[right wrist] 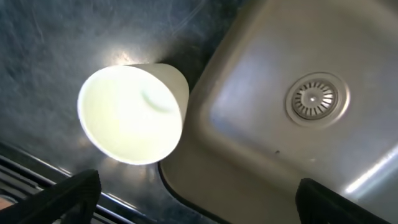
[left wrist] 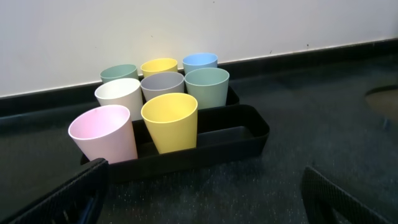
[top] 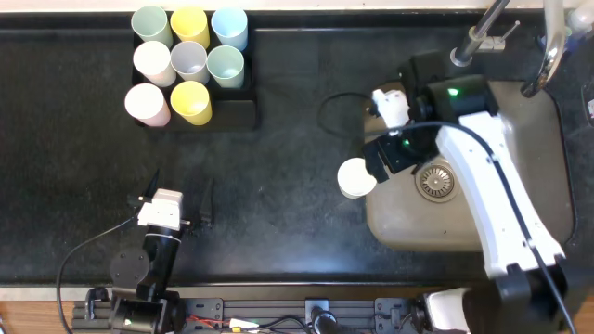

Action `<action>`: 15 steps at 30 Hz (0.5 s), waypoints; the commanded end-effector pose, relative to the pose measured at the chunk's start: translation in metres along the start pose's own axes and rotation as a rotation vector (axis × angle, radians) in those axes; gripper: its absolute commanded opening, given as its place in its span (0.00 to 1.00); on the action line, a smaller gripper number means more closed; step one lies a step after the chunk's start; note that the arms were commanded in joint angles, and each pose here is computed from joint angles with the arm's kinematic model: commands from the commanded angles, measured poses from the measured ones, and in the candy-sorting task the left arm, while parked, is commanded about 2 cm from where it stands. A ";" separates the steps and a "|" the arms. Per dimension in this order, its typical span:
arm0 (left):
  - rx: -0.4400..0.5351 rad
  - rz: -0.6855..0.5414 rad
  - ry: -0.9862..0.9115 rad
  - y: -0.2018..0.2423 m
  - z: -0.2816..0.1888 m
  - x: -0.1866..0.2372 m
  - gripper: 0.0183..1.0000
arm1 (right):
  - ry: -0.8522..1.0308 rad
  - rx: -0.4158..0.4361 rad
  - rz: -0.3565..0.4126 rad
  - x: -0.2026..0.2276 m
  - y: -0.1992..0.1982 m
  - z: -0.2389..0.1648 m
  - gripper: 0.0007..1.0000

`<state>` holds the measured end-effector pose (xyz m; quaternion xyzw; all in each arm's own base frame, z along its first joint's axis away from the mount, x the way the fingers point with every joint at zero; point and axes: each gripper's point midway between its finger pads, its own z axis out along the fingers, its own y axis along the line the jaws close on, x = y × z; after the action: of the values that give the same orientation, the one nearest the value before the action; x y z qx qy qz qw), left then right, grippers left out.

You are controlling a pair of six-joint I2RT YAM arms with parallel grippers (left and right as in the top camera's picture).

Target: Store Cups

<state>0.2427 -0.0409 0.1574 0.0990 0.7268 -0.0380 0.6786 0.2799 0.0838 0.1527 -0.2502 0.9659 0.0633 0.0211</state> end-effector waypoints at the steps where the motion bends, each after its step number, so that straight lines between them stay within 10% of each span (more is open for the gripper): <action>1: 0.016 0.019 -0.007 -0.003 0.000 -0.001 1.00 | 0.021 -0.036 -0.082 -0.008 -0.001 0.011 1.00; 15: 0.016 0.019 -0.007 -0.003 0.000 -0.001 1.00 | 0.120 0.004 -0.084 0.008 -0.013 0.057 1.00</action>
<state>0.2427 -0.0409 0.1574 0.0990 0.7268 -0.0380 0.6786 0.2837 0.0801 0.1006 -0.2899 0.9554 0.0527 -0.0224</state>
